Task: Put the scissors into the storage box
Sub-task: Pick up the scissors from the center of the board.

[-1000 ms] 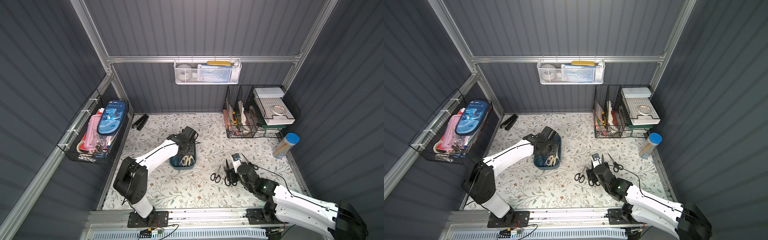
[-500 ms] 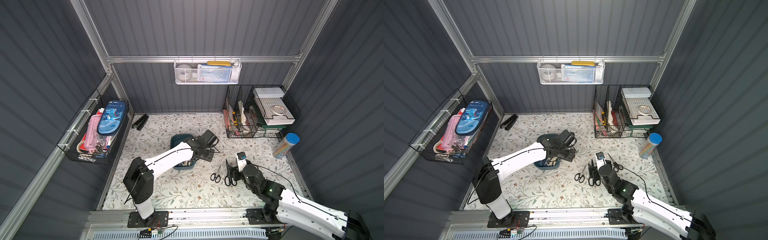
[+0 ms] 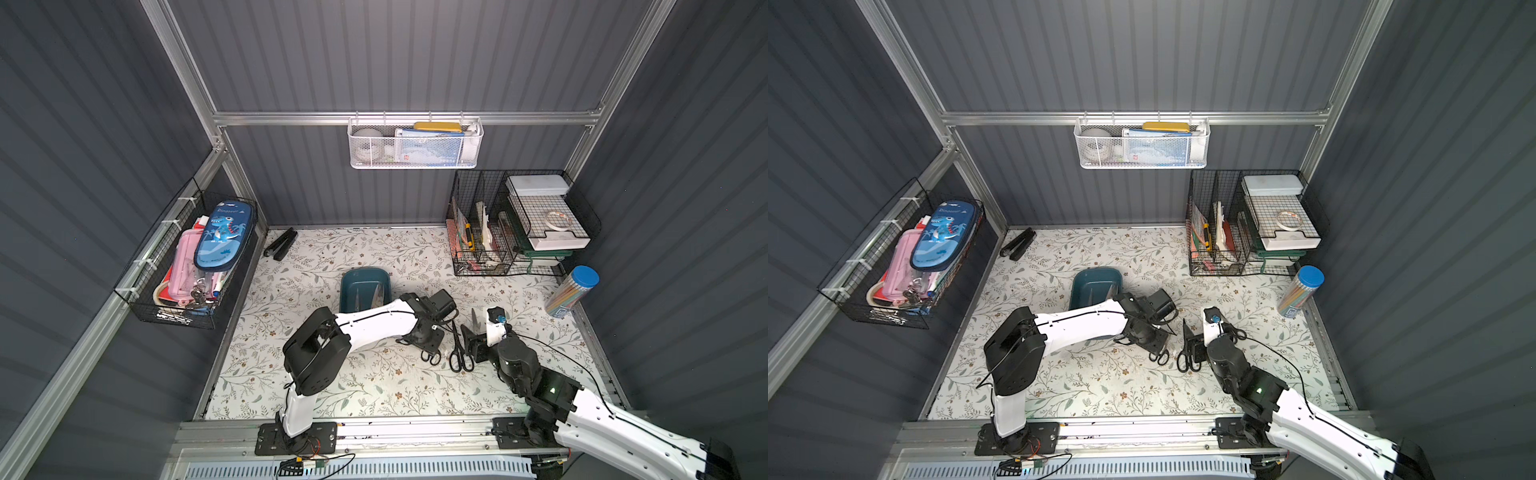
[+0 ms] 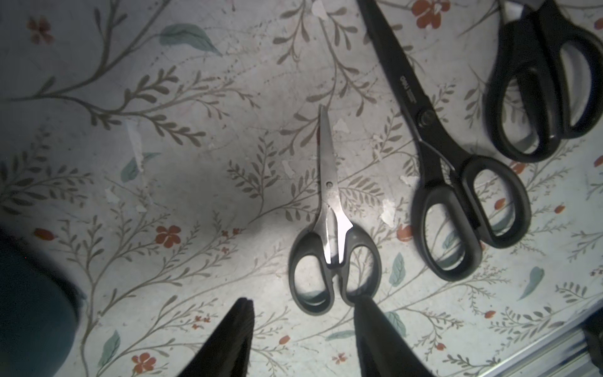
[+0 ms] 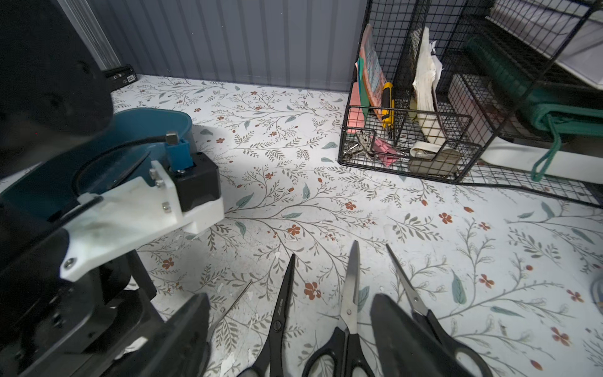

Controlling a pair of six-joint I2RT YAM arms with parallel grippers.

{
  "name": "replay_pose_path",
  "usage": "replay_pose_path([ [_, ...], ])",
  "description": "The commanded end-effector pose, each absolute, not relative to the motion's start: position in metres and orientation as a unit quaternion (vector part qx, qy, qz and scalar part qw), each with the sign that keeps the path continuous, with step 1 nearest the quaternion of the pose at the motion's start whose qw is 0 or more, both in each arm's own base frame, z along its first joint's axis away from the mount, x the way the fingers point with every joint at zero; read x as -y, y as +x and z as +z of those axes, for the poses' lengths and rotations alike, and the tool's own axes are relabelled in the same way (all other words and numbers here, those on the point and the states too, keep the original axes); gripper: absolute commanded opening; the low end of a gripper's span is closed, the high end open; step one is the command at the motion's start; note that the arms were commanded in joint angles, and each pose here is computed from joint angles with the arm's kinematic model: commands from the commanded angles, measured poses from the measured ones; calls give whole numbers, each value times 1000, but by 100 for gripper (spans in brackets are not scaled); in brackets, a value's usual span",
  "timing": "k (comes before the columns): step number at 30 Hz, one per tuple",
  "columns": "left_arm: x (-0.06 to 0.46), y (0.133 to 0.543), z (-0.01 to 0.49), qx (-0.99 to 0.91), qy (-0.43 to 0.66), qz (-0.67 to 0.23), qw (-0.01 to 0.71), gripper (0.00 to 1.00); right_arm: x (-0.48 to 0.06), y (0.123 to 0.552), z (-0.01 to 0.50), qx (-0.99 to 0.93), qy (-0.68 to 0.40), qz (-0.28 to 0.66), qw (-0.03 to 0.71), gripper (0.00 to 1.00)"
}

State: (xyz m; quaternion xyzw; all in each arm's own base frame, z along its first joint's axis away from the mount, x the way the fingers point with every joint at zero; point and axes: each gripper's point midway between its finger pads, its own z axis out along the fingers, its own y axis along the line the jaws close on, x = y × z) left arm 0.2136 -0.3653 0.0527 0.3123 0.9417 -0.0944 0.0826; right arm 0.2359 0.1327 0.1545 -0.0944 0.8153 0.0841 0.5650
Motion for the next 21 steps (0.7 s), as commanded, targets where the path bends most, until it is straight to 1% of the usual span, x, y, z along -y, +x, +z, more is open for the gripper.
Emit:
replay_pose_path([
  [1,368,214,48,-945,308,-92,69,55,-132,236,152,-818,-93,79,562,82],
  [21,378,214,24,-943,318,-82,54,54,-131,237,152,-818,-89,76,563,82],
])
